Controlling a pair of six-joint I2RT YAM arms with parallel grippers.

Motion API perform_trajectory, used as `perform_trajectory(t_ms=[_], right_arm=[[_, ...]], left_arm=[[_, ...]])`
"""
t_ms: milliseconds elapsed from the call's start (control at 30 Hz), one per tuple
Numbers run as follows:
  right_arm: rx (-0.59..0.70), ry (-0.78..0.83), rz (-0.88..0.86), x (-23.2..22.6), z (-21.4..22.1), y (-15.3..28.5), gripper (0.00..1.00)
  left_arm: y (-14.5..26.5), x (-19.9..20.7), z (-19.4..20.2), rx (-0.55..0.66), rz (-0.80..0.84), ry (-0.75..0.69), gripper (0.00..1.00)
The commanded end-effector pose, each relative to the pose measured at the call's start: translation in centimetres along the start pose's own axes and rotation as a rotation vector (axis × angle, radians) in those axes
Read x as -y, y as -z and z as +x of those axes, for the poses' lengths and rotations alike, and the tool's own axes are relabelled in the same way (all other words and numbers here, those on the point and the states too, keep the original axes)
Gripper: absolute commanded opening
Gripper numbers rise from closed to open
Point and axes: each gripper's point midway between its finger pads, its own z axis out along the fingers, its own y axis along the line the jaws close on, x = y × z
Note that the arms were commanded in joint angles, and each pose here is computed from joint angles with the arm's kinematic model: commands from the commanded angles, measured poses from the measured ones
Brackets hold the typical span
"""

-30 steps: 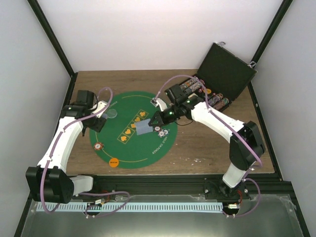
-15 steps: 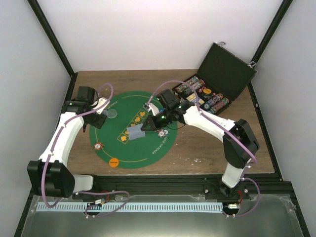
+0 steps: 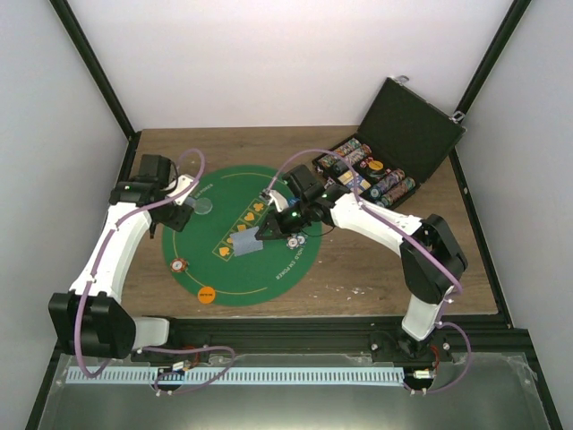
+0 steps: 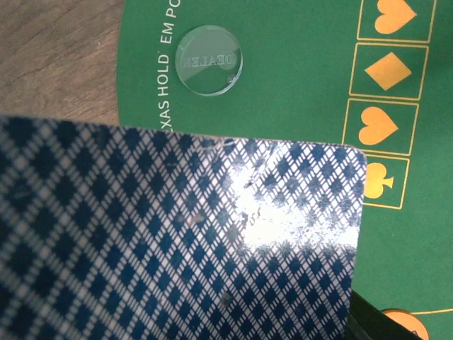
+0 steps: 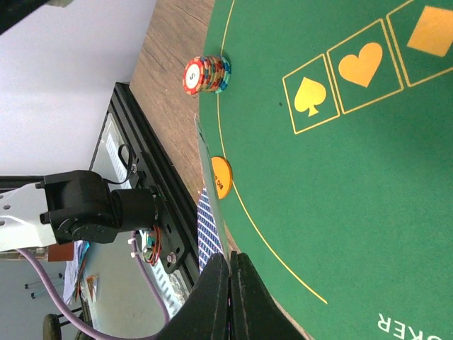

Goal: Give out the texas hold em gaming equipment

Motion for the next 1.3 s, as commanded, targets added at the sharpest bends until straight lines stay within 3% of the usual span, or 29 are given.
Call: perform_trajectory(t_ms=[0,267,500,600,867,1267], right_arm=[[0.005,0.021,-0.013,-0.9,-0.2,0.1,0.01],[0.011,0.014,-0.036,-1.2,-1.1,-0.8,0.01],[-0.058,0.089,-0.093,-2.1,-1.4,-5.0,0.01],[-0.173,0.172,-0.166,-2.0,0.8,-5.9,0.01],[-0.484,0.357,-0.148,0.3,8.4,-10.0,0.01],[-0.612,0.538,0.055,4.6,8.5,-15.1,0.01]], left_arm=[[1.2,-0.3,0.1,0.03,-0.022,0.011,0.5],[0.6,-0.1,1.8,0.008,-0.043,-0.01,0.5],[0.4,-0.6,2.3,0.0,-0.062,0.021,0.51],[0.6,-0.5,2.2,0.008,-0.055,0.022,0.51],[0.6,-0.7,2.3,0.0,-0.065,0.022,0.51],[0.4,-0.8,2.2,-0.013,-0.06,0.023,0.51]])
